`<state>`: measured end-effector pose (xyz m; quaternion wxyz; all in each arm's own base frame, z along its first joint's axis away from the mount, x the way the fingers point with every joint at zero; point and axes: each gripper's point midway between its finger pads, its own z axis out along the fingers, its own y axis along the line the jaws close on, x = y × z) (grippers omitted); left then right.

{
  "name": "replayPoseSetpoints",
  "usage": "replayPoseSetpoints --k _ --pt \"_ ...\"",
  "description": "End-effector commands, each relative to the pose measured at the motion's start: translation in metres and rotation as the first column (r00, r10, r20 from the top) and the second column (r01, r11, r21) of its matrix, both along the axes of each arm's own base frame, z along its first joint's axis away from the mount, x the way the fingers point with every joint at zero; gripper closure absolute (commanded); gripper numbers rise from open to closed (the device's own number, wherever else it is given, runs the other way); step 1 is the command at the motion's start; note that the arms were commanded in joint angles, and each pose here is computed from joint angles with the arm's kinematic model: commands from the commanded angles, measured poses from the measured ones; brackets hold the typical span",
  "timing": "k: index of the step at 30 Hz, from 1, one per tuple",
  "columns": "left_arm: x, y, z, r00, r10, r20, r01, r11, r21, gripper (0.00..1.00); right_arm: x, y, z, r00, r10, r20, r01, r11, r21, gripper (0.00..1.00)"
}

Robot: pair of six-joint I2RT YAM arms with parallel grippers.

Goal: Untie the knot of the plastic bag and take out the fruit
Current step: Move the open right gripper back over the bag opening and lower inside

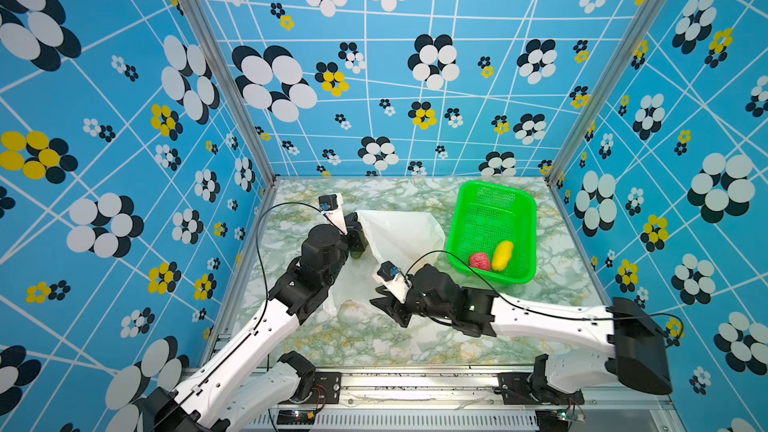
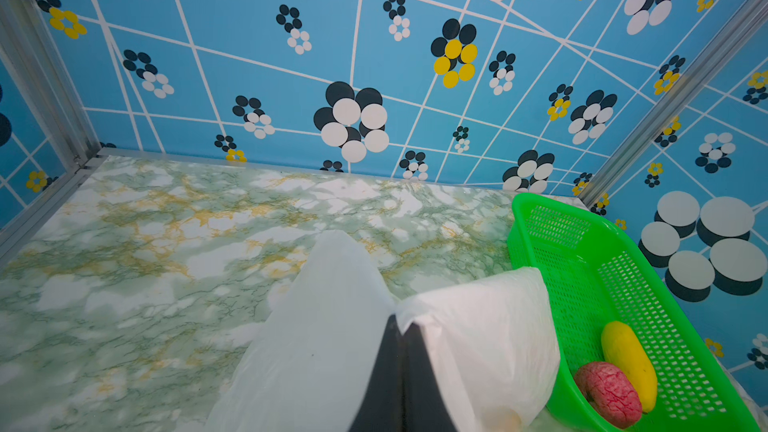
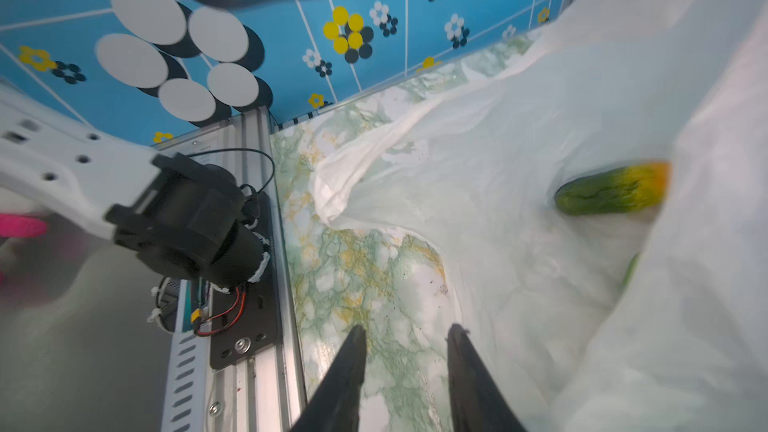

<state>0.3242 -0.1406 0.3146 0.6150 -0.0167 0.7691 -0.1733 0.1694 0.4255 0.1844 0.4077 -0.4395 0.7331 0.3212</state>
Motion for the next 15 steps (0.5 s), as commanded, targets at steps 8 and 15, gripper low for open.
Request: replayPoseSetpoints --k 8,15 --pt "-0.001 0.010 0.012 0.998 0.056 0.015 -0.056 0.998 -0.038 1.00 0.072 0.013 -0.042 0.914 -0.405 -0.002 0.404 0.913 -0.049 0.69" --pt "-0.023 0.042 0.036 0.918 0.379 0.116 -0.389 0.918 0.077 1.00 0.083 -0.027 -0.020 0.862 -0.494 0.113 0.498 0.867 -0.005 0.53"
